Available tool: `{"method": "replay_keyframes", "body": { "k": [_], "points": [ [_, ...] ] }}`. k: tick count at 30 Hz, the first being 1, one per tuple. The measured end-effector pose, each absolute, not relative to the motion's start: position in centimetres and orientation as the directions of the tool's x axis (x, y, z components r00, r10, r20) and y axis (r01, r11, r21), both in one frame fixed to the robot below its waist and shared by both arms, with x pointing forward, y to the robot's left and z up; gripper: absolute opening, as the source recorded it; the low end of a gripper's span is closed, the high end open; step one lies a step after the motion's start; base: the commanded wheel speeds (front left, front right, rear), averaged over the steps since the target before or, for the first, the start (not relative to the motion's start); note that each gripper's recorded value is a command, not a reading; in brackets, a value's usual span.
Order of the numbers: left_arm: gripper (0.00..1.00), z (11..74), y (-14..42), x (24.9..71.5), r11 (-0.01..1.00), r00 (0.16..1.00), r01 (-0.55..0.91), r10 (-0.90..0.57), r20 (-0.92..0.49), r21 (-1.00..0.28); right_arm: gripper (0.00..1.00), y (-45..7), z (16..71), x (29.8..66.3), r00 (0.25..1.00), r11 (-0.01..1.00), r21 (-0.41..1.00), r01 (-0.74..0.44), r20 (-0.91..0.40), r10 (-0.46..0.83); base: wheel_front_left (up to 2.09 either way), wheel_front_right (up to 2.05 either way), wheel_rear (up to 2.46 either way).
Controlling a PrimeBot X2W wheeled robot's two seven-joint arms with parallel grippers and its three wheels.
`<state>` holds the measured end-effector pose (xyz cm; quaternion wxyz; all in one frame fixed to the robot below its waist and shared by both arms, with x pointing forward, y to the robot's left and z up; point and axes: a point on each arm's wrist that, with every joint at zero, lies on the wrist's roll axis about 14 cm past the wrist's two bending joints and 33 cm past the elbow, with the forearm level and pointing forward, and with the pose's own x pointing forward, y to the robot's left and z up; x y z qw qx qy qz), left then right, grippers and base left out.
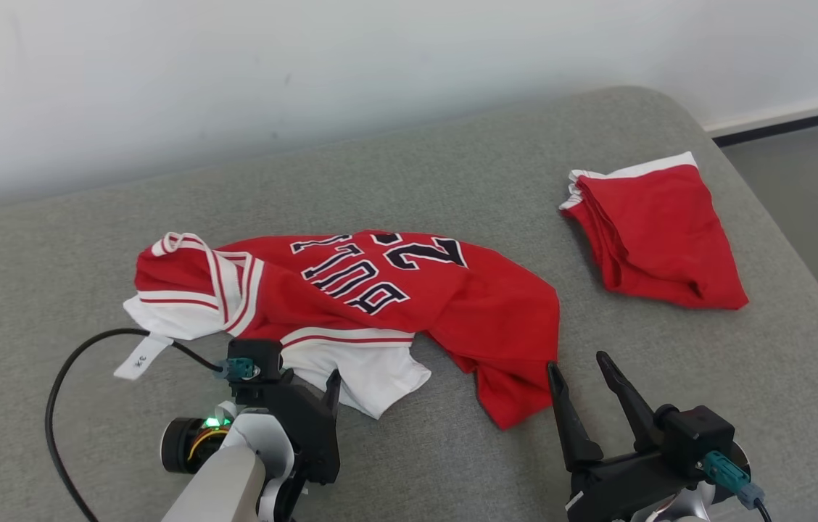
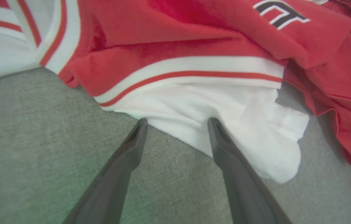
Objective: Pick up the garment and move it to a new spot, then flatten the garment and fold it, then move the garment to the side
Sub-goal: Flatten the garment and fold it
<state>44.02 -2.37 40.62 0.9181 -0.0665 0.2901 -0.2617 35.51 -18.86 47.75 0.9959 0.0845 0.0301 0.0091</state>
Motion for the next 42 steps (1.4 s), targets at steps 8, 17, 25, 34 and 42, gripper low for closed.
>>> {"method": "replay_keyframes", "body": {
  "k": [8,17,25,34,42],
  "points": [
    [0.0,39.2,-3.3,44.3,0.848,0.664,0.468,-0.522,-0.535,-0.247,1.0,-20.3,46.7,35.1,0.996,0.985,0.166,0.038,-0.086,-0.024,0.0,0.0,0.0],
    [0.0,40.4,-0.5,45.1,0.884,0.747,0.407,-0.468,-0.473,-0.232,1.0,-19.0,46.9,35.8,0.997,0.985,0.173,-0.006,-0.076,0.019,0.0,0.0,0.0],
    [0.0,43.7,8.1,45.7,0.947,0.884,0.222,-0.296,-0.361,-0.233,1.0,-17.3,47.1,36.5,0.995,0.982,0.178,-0.059,-0.069,0.073,0.0,0.0,0.0],
    [0.0,45.3,16.0,42.7,0.984,0.928,0.03,-0.093,-0.361,-0.176,1.0,-15.7,47.7,37.6,0.991,0.979,0.168,-0.113,-0.053,0.124,0.0,0.0,0.0],
    [0.0,43.8,18.4,40.3,0.992,0.915,-0.067,0.017,-0.404,-0.108,1.0,-16.0,46.9,38.2,0.987,0.982,0.154,-0.112,-0.095,0.127,0.0,0.0,0.0]
  ]
}}
